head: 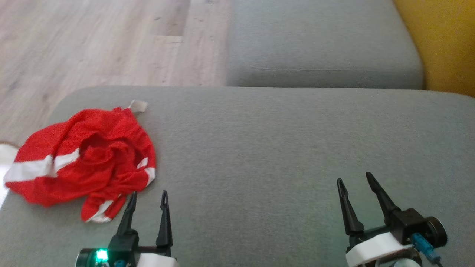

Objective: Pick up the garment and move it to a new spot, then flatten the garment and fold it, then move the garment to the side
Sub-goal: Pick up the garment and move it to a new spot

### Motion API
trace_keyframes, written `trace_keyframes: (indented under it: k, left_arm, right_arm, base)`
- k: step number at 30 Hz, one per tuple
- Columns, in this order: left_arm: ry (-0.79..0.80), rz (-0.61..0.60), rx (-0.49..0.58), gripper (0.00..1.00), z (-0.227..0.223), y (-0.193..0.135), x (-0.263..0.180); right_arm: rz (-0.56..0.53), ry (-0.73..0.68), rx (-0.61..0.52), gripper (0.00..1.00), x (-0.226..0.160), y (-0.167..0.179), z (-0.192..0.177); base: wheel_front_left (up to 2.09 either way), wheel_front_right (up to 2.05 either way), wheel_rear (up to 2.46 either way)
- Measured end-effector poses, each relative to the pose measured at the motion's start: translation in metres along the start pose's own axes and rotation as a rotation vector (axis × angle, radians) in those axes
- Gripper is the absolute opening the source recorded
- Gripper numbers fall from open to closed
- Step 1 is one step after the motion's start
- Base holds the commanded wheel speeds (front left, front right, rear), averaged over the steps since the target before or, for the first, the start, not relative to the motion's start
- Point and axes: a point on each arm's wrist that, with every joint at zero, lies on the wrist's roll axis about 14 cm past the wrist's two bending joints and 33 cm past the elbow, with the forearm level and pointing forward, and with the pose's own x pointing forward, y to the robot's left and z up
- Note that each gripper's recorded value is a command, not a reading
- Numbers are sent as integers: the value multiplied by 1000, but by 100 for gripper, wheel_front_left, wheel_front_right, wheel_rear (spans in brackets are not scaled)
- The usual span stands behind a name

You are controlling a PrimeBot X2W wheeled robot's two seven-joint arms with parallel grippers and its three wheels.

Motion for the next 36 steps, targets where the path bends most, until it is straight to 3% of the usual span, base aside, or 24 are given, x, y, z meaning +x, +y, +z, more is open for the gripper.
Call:
trace_keyframes:
  k: [19, 28, 36]
  left_arm:
    - [-3, 316, 4, 100, -2, 94, -52]
    - [11, 329, 8, 100, -5, 96, -55]
    - [-49, 285, 121, 100, 25, 105, -21]
  right_arm:
    - [271, 12, 8, 100, 40, 80, -2]
    - [283, 35, 16, 100, 42, 83, -10]
    - [270, 77, 31, 100, 45, 77, -26]
  base:
    - [0, 0, 0]
    - [0, 0, 0]
    - [0, 0, 0]
